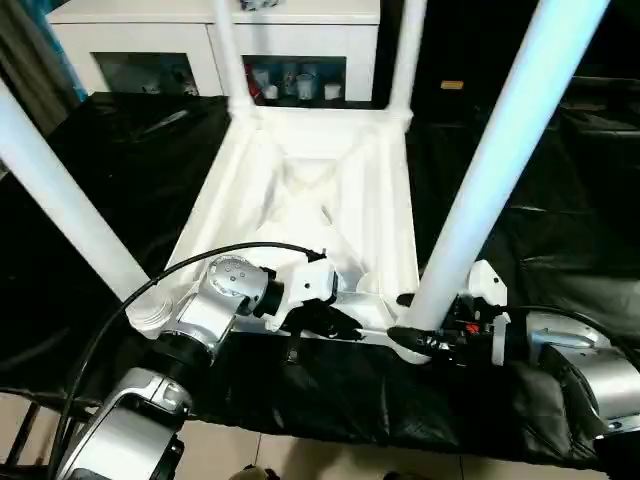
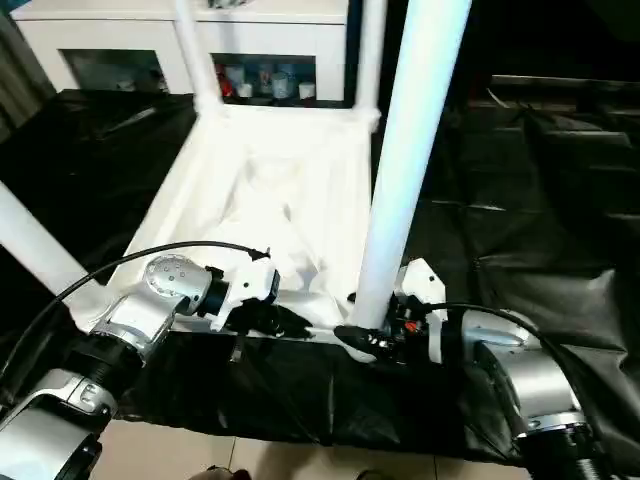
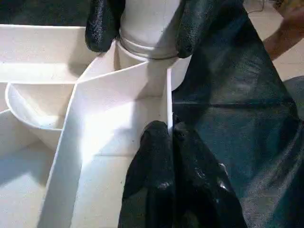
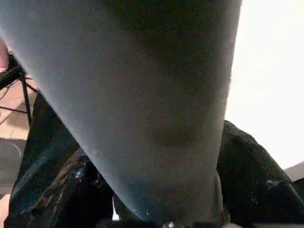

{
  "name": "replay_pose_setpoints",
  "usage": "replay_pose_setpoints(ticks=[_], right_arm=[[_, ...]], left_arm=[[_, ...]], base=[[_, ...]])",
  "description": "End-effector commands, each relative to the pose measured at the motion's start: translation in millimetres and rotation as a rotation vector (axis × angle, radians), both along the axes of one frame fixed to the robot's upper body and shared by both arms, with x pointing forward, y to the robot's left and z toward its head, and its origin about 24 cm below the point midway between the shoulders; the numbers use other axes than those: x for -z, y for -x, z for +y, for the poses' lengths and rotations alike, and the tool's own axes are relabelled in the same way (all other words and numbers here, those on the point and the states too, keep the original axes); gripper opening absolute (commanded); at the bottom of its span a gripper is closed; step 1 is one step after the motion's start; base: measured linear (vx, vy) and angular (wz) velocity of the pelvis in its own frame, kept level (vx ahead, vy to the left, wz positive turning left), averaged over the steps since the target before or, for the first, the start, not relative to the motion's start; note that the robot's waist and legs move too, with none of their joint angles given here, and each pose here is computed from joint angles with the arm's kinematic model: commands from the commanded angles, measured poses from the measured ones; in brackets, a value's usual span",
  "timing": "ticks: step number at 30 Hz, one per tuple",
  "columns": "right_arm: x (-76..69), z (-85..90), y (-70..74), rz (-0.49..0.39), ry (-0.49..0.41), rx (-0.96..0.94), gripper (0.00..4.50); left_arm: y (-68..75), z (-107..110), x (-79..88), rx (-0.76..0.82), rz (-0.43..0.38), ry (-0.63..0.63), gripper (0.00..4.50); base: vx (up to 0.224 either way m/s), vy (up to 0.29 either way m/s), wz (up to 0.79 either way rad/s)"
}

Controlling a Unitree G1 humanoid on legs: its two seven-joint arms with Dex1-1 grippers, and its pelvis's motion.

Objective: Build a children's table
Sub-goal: Rotate leg to tighten

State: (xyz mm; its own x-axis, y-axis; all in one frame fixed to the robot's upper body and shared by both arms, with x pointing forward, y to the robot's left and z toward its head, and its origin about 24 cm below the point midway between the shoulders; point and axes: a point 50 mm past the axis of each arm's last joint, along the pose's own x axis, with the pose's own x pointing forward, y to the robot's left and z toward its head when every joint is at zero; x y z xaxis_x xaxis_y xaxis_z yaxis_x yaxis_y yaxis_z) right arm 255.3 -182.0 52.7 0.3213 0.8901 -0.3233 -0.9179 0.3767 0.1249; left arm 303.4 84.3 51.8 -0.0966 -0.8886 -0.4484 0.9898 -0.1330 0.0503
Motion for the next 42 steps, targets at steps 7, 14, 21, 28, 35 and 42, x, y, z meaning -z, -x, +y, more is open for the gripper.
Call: replay_pose_setpoints(ticks=[7,14,21,28,35,42], right_arm=[[4.3,16.0,13.4,0.1,-0.048,-0.135,2.54],[13.6,19.9,-2.4,0.001,-0.044,0.123,2.54],[30.3,35.3,-17.1,-0.02,-0.029,0.439,2.5],[40.1,63.1,-30.0,0.012,-0.068,0.714,2.49],[32.4,84.9,-36.8,-0.072,-0.084,0.76,2.84],[23.8,65.3,-33.2,-0.113,-0.126,0.646,3.55]], left_arm=[[0.3,-4.1,-1.2,0.015,0.019,0.034,0.0],[-6.2,-4.4,3.6,-0.123,0.025,0.008,0.0],[-5.7,-26.7,14.2,-0.279,0.035,0.014,0.0],[-2.2,-61.6,19.5,-0.412,0.027,0.057,0.0],[3.6,-74.0,18.3,-0.373,-0.011,0.062,0.0],[4.0,-59.3,14.9,-0.3,-0.016,0.083,0.0]], base=[[0.0,0.0,0.0],[0.0,0.0,0.0],[0.0,0.0,0.0],[0.0,0.0,0.0],[0.0,0.0,0.0],[0.0,0.0,0.0]])
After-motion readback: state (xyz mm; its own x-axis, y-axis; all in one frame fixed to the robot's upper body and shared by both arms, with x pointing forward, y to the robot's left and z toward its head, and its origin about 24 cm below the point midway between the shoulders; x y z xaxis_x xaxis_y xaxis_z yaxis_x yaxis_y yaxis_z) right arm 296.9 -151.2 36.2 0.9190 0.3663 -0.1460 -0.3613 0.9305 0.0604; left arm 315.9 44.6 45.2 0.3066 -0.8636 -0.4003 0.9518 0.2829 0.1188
